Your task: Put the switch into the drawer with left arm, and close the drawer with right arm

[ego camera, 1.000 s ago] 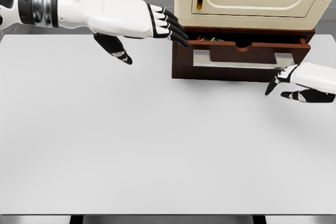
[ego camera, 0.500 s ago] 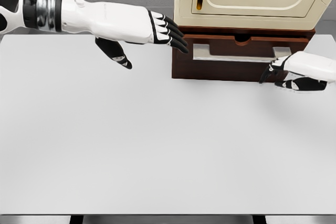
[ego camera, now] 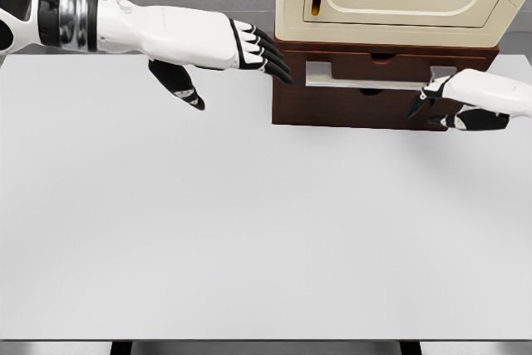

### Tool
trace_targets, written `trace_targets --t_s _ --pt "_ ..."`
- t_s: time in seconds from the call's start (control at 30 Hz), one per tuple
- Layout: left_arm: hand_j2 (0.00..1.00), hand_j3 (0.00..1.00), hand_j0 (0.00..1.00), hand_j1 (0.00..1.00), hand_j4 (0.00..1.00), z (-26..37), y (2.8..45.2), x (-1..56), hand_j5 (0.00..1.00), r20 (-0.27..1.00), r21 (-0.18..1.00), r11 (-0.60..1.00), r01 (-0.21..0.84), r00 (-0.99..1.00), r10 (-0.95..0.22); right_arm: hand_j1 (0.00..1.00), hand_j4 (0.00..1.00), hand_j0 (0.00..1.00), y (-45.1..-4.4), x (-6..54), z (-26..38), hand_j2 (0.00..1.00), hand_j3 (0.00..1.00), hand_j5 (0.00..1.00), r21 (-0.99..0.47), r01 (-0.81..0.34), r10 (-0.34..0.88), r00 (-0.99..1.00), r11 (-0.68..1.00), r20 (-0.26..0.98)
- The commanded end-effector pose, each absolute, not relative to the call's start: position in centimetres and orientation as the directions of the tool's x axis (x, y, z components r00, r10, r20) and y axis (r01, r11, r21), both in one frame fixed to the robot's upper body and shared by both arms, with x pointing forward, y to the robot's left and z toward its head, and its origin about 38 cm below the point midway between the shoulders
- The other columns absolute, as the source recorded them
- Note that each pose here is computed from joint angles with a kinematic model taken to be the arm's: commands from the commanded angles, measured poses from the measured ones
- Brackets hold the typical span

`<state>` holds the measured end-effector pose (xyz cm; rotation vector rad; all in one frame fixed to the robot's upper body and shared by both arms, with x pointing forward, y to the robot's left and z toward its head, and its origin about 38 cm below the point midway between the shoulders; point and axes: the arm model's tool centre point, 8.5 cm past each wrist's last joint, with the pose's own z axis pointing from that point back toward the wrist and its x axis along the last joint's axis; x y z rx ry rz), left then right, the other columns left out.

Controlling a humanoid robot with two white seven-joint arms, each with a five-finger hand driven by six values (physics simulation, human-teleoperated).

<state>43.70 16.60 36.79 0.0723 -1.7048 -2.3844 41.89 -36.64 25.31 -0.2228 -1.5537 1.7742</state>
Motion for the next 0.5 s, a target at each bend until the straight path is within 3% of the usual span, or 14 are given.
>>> trace_targets --t_s 0.0,0.3,0.43,0.47 --pt "1.0 1.0 1.0 1.0 1.0 36.8 16.9 43.8 1.0 0.086 0.941 -0.305 0.148 -0.974 -0.208 0.57 0.57 0.57 -36.7 41.8 25.2 0.57 0.57 0.57 -0.906 -0.423 0.629 -0.698 0.025 0.343" --pt "1.0 1.0 1.0 1.0 1.0 36.7 19.5 44.6 1.0 0.089 0.936 -0.304 0.176 -0.956 -0.278 0.58 0.58 0.58 -38.0 40.5 26.8 0.58 0.58 0.58 -0.915 -0.403 0.645 -0.703 -0.015 0.299" --pt "1.0 1.0 1.0 1.0 1.0 36.2 20.0 44.6 1.0 0.096 0.931 -0.313 0.189 -0.952 -0.289 0.73 0.73 0.73 -41.2 37.5 26.9 0.73 0.73 0.73 -0.917 -0.398 0.694 -0.659 0.008 0.292" --pt "1.0 1.0 1.0 1.0 1.0 36.0 20.0 44.6 1.0 0.098 0.93 -0.314 0.191 -0.952 -0.289 0.84 0.84 0.84 -40.1 36.6 26.0 0.84 0.84 0.84 -0.908 -0.42 0.671 -0.677 -0.015 0.302"
